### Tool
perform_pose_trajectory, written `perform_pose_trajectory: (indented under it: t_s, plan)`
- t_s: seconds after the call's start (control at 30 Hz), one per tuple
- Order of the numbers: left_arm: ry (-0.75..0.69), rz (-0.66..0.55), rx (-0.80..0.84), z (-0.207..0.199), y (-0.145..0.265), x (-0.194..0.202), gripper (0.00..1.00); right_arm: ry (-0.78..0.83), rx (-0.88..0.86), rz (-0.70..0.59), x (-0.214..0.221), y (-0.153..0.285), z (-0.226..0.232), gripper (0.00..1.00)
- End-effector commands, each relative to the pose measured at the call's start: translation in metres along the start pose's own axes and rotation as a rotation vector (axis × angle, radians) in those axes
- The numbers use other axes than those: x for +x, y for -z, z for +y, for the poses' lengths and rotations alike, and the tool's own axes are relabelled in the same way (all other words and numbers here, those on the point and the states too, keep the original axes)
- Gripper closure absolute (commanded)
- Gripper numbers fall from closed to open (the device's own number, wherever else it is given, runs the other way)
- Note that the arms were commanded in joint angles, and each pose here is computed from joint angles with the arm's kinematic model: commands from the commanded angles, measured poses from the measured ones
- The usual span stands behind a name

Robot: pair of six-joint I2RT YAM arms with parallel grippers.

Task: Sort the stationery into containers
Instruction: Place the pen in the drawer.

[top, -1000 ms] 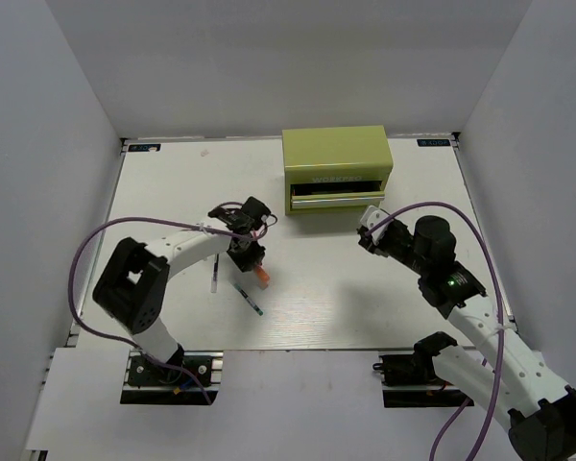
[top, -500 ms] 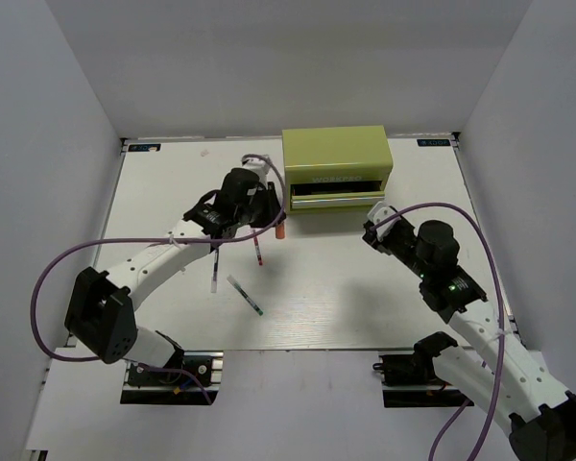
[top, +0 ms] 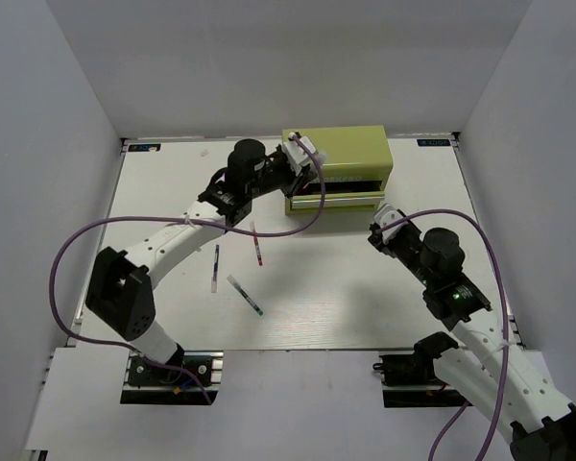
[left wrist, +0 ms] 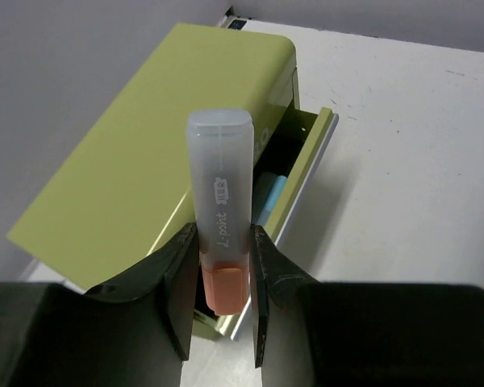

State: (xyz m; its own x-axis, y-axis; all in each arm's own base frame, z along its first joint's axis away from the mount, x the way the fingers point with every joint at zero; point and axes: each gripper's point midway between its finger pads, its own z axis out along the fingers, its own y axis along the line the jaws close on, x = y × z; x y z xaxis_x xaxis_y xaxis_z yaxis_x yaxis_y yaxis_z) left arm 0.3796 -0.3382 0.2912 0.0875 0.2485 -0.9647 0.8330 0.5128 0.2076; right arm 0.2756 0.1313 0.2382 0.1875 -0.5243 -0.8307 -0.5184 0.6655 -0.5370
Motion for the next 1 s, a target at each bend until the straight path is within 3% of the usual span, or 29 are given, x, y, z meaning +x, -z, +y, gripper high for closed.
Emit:
perform_pose_trajectory:
  t_s: [0.0, 0.27, 0.53, 0.97]
  plan:
    - [-0.171, -0.118, 0.049, -0.001, -0.014, -0.016, 1.0, -0.002, 0.05, -0.016, -0.004, 0.003, -0.01, 0.52]
    - [-0.24, -0.105, 0.06, 0.009, -0.042, -0.013, 1.0, 0.003, 0.063, -0.02, 0.0, 0.008, -0.008, 0.5]
    - [-0.269, 0.037, 0.069, 0.006, -0.054, 0.025, 1.0, 0.005, 0.097, -0.01, 0.004, 0.009, -0.013, 0.5]
    - [-0.295, 0.145, 0.048, -0.004, -0.072, 0.059, 0.94, 0.002, 0.101, -0.017, 0.007, 0.011, -0.01, 0.5]
